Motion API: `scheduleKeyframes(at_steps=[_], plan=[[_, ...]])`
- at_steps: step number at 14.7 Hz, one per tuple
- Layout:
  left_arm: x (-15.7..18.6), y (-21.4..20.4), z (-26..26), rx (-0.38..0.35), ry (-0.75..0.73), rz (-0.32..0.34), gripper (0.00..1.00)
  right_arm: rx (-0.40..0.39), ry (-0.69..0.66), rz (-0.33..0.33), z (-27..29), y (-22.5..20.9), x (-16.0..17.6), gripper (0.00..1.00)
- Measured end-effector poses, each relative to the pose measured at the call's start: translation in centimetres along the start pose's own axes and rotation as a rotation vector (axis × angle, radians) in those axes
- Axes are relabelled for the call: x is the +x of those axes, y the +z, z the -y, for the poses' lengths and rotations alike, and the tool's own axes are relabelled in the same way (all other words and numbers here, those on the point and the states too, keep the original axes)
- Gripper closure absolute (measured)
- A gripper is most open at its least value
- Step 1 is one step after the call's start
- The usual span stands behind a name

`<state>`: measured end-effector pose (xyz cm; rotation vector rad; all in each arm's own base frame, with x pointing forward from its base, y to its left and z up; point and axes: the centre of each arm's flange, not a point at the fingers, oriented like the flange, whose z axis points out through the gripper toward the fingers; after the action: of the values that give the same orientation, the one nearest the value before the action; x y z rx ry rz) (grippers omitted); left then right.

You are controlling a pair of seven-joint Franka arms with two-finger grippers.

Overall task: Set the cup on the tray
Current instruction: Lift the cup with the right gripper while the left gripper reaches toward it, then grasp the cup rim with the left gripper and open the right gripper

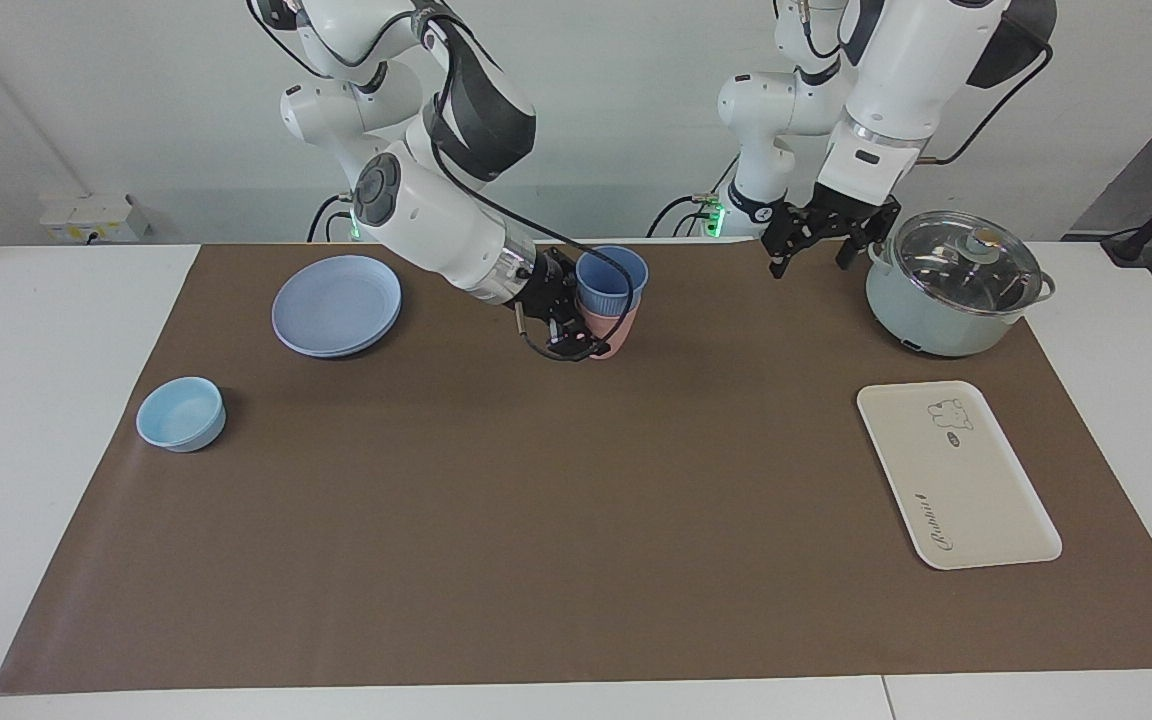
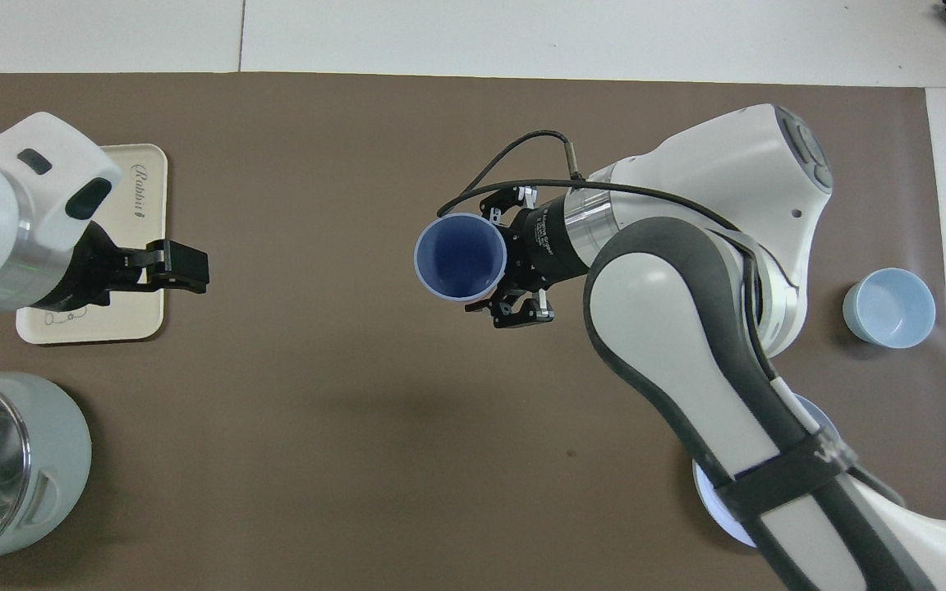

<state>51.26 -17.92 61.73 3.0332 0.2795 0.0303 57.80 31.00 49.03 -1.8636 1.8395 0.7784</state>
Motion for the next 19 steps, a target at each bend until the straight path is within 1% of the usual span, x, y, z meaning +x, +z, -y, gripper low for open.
scheduleKeyframes(at_steps=[2, 4, 5, 8, 9, 10, 11, 12, 13, 18, 19], plan=[[-0.7, -0.3, -1.7, -0.054, -0.057, 0.005, 0.0, 0.029, 0.014, 0.003, 0.3, -0.2, 0.0, 0.22], [-1.3, -0.9, -3.1, -0.132, -0.122, 0.021, 0.01, 0.072, 0.025, -0.001, 0.6, -0.2, -0.2, 0.22], [-1.3, -1.3, -3.8, -0.17, -0.151, 0.014, 0.05, 0.085, 0.035, -0.002, 0.6, 0.0, -0.4, 0.22], [-2.0, -2.1, -6.8, -0.262, -0.212, -0.057, 0.08, 0.087, 0.057, -0.01, 0.4, 0.4, -0.6, 0.22], [-2.2, -1.9, -7.7, -0.285, -0.22, -0.078, 0.17, 0.087, 0.057, -0.011, 0.4, 0.4, -0.6, 0.22], [-2.5, -1.4, -8.5, -0.302, -0.219, -0.094, 0.28, 0.087, 0.058, -0.011, 0.4, 0.4, -0.6, 0.22], [-2.8, -0.8, -9.1, -0.312, -0.214, -0.102, 0.28, 0.087, 0.058, -0.012, 0.4, 0.4, -0.5, 0.22], [-3.1, -0.2, -9.7, -0.319, -0.208, -0.109, 0.34, 0.087, 0.058, -0.012, 0.4, 0.4, -0.5, 0.22], [-3.3, 0.3, -10.2, -0.328, -0.202, -0.116, 0.44, 0.087, 0.058, -0.012, 0.4, 0.4, -0.5, 0.22], [-4.0, 0.7, -11.3, -0.354, -0.184, -0.14, 0.47, 0.087, 0.058, -0.013, 0.4, 0.4, -0.5, 0.22], [-4.1, 0.7, -11.5, -0.359, -0.182, -0.145, 0.49, 0.087, 0.058, -0.013, 0.4, 0.4, -0.5, 0.22]])
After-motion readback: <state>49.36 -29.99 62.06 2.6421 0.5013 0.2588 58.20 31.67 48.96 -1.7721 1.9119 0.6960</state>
